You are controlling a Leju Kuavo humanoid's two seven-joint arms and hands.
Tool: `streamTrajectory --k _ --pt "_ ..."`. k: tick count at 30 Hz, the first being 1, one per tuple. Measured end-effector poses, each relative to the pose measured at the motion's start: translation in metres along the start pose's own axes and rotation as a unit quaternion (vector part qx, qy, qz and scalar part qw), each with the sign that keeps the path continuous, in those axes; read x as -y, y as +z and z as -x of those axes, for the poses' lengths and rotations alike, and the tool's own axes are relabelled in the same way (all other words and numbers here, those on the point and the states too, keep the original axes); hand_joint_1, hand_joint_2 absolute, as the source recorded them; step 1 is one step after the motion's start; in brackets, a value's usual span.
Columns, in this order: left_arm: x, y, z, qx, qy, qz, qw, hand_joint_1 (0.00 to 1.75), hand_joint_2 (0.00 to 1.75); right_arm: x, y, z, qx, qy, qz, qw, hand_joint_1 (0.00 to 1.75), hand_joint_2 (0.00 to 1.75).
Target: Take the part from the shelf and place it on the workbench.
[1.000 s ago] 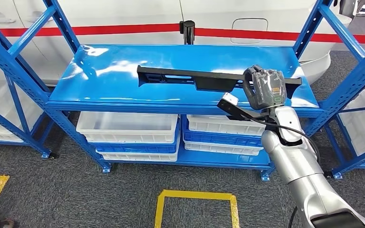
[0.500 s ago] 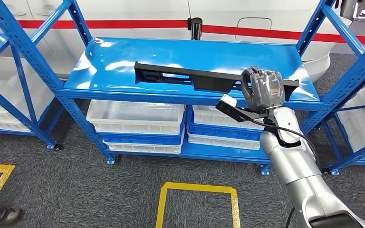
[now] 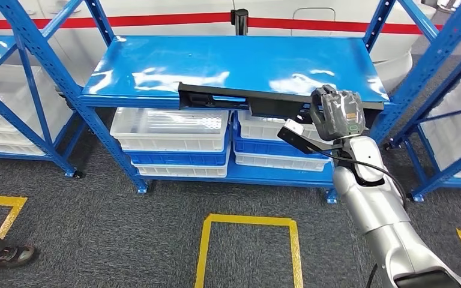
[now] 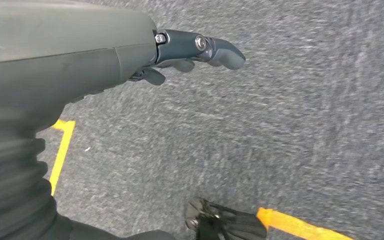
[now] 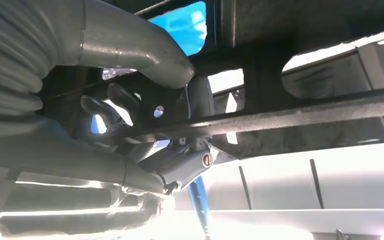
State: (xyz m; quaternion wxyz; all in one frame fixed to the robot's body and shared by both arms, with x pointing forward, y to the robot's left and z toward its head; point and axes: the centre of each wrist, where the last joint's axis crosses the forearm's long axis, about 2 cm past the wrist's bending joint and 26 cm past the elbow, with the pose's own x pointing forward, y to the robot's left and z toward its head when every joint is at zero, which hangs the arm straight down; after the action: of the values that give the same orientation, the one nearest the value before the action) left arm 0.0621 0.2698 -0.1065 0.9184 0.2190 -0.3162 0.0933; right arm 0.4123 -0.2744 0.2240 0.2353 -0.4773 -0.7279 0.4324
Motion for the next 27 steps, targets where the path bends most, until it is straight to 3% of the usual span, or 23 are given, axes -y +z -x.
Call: streamTrajectory --k 27 --pt "0.001 -0.003 -0.005 0.006 -0.003 0.002 1.000 0.00 1.75 -0.001 0.016 0.006 -0.015 0.009 -0.002 1.000 1.75 1.75"
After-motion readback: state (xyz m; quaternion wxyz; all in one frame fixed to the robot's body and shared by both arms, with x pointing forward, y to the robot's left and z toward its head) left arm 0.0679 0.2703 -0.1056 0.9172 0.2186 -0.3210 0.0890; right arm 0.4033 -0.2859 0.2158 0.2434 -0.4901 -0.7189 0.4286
